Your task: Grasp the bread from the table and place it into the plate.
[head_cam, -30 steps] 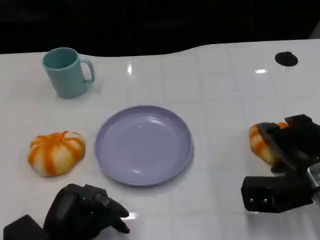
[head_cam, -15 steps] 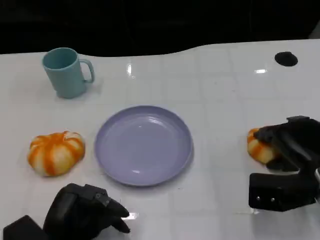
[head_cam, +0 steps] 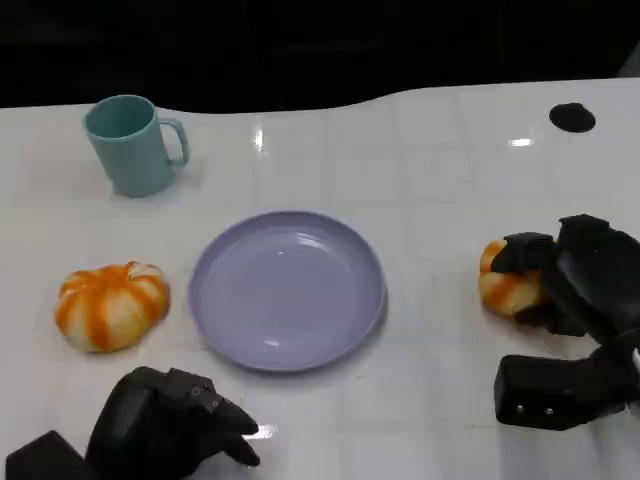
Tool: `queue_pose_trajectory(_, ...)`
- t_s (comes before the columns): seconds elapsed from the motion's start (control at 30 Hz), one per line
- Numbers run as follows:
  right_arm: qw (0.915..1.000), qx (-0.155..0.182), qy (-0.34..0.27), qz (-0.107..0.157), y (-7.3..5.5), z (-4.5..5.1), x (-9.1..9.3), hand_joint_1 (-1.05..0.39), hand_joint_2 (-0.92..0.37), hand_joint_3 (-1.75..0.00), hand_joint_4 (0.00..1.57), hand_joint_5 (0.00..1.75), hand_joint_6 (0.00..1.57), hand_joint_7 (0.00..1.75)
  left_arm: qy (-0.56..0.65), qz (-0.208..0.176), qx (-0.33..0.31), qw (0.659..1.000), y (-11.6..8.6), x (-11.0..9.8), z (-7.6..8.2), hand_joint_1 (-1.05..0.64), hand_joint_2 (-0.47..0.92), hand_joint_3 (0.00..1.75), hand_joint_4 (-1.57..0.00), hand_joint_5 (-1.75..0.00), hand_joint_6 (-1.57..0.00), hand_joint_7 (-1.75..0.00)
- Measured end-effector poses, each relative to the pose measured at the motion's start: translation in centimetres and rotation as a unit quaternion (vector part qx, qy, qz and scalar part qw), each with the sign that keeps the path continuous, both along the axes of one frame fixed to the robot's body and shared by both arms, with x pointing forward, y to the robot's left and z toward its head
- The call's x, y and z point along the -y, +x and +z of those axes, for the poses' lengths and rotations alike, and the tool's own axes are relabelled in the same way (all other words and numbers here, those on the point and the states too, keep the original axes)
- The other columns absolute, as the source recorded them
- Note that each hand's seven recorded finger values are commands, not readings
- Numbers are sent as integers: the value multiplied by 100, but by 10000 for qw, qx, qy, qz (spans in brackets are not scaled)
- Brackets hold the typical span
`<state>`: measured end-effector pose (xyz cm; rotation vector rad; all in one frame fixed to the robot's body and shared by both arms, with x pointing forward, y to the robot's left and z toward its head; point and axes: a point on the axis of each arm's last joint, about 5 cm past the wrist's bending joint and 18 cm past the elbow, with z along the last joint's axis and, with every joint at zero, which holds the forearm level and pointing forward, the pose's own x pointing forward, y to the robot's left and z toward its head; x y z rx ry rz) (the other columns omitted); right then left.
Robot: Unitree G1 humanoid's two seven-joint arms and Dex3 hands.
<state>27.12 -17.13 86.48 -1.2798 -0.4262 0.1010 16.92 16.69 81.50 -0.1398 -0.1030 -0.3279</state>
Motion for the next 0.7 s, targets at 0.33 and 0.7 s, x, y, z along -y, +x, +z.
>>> queue_pose_trajectory(0.33,9971,519,423,369,-21,79,-80,8,-82,-4,102,175,99,133,-13,14,-8,10000,0,4,-3,-105,91,0,-146,-65,-157,-25)
queue_pose_trajectory(0.7,9841,747,1284,972,-99,263,-264,9,-8,-153,108,175,98,145,-31,-2,-2,10000,3,24,-2,-105,91,0,-145,-64,-157,-24)
